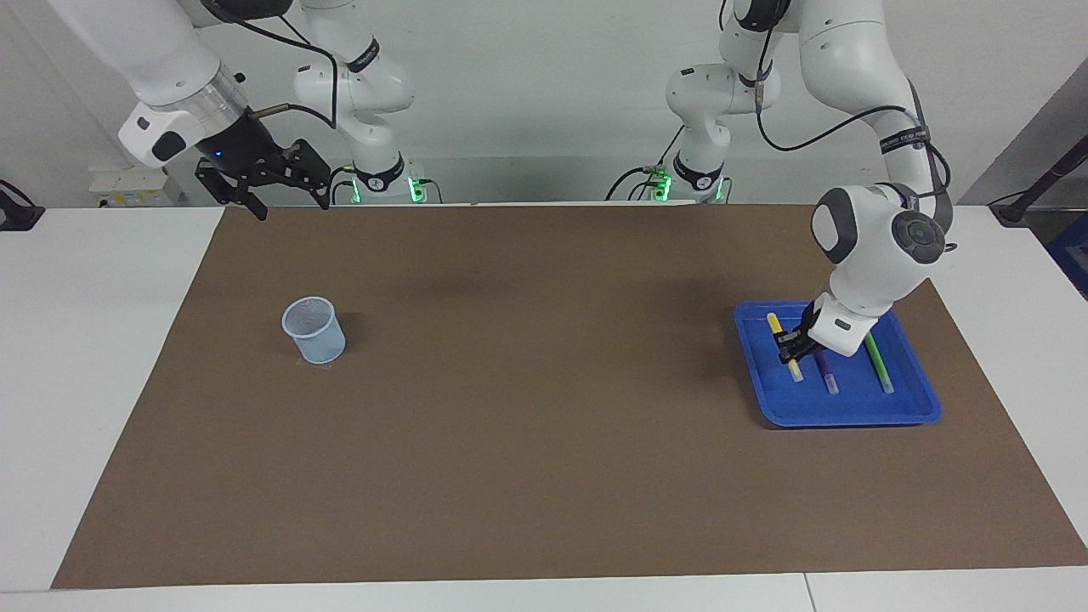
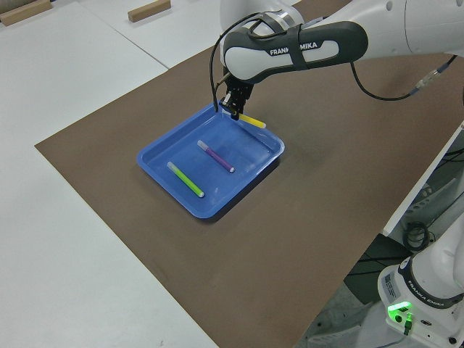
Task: Transfer and insert pens with both arms
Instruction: 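Lift the yellow pen with the left gripper while the right gripper approaches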
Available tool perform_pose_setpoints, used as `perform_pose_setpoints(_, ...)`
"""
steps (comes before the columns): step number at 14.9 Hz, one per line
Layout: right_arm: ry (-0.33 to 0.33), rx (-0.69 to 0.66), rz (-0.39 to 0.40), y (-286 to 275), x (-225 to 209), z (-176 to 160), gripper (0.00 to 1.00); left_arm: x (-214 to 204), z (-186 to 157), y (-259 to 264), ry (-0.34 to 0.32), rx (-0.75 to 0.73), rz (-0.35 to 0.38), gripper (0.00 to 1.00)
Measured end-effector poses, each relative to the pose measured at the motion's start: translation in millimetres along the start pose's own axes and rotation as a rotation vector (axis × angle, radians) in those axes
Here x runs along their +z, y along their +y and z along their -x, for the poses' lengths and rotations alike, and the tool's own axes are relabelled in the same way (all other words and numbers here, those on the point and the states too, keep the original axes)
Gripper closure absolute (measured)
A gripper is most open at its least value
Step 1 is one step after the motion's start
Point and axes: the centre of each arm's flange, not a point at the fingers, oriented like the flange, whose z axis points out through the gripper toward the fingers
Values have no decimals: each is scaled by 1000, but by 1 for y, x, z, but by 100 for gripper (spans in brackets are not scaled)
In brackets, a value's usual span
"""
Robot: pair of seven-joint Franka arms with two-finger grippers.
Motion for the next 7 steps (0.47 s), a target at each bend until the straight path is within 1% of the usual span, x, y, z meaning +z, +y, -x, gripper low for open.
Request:
perform_pose_setpoints(2, 23, 33, -33, -3, 0, -3, 0, -28, 4, 15, -20, -84, 0, 83)
perform_pose_setpoints(3, 36, 52, -56, -5, 1, -6, 0, -40, 6, 24, -22, -143, 14, 83)
perform_pose_setpoints(5, 58, 94, -93, -7, 7, -11, 0, -60, 11, 40, -25, -293, 78, 83)
perform_pose_setpoints(7, 57, 110, -112, -15, 14, -13, 0, -75, 18, 47, -38, -451, 128, 83)
